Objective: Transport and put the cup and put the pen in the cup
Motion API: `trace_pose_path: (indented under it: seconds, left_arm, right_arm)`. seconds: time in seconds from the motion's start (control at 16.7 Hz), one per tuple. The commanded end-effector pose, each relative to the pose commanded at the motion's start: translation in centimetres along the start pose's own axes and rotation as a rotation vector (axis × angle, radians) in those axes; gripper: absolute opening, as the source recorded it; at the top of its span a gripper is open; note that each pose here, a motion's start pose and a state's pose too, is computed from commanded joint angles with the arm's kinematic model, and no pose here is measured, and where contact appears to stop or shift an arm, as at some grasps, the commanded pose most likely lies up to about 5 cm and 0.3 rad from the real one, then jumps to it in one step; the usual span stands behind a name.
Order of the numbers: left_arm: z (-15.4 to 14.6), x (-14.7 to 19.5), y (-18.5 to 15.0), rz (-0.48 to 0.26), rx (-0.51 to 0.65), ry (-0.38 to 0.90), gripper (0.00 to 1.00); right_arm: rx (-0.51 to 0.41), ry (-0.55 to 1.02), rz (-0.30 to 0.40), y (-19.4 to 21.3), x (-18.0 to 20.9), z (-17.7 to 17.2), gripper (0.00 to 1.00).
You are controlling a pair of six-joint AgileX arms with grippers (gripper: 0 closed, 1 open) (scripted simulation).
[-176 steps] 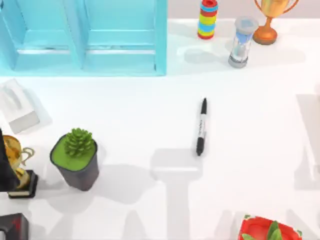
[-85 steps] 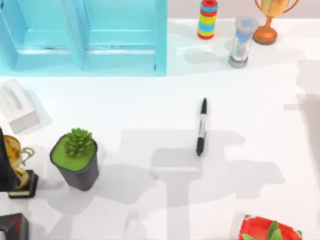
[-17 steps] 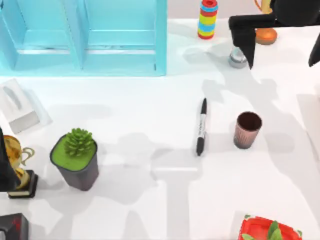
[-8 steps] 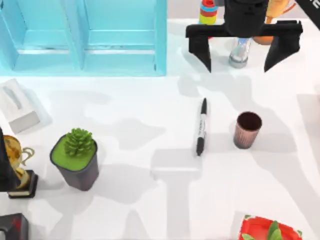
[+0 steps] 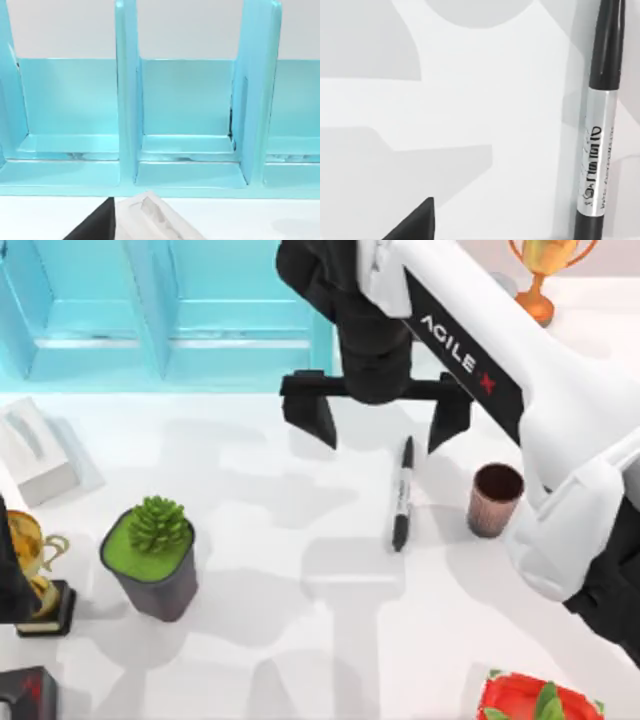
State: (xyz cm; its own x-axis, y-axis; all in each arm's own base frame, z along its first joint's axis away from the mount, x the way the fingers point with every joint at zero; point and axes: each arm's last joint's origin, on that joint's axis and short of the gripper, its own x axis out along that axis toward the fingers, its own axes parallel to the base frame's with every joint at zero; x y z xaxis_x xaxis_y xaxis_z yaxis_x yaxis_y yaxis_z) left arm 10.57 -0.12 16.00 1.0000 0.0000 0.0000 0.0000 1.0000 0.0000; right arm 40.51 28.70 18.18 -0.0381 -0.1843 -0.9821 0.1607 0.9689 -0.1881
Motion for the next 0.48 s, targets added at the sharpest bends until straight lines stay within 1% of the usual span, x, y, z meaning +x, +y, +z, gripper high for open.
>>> trace_pose_path:
  seconds: [0.18,0.24,0.3,0.48]
  left_arm:
    - [0.0,0.0,0.0,0.000,0.000,0.000,1.00]
    - [0.0,0.0,0.0,0.000,0.000,0.000,1.00]
    - [0.0,0.0,0.0,0.000,0.000,0.000,1.00]
    - [0.0,0.0,0.0,0.000,0.000,0.000,1.00]
  right_arm:
    - [0.000,0.000,0.000,0.0,0.0,0.0,1.00]
    - [0.011,-0.062,0.075,0.7,0.2,0.6,1.00]
    - [0.011,-0.062,0.075,0.7,0.2,0.6,1.00]
    - [0.004,-0.023,0.030,1.0,1.7,0.7,1.00]
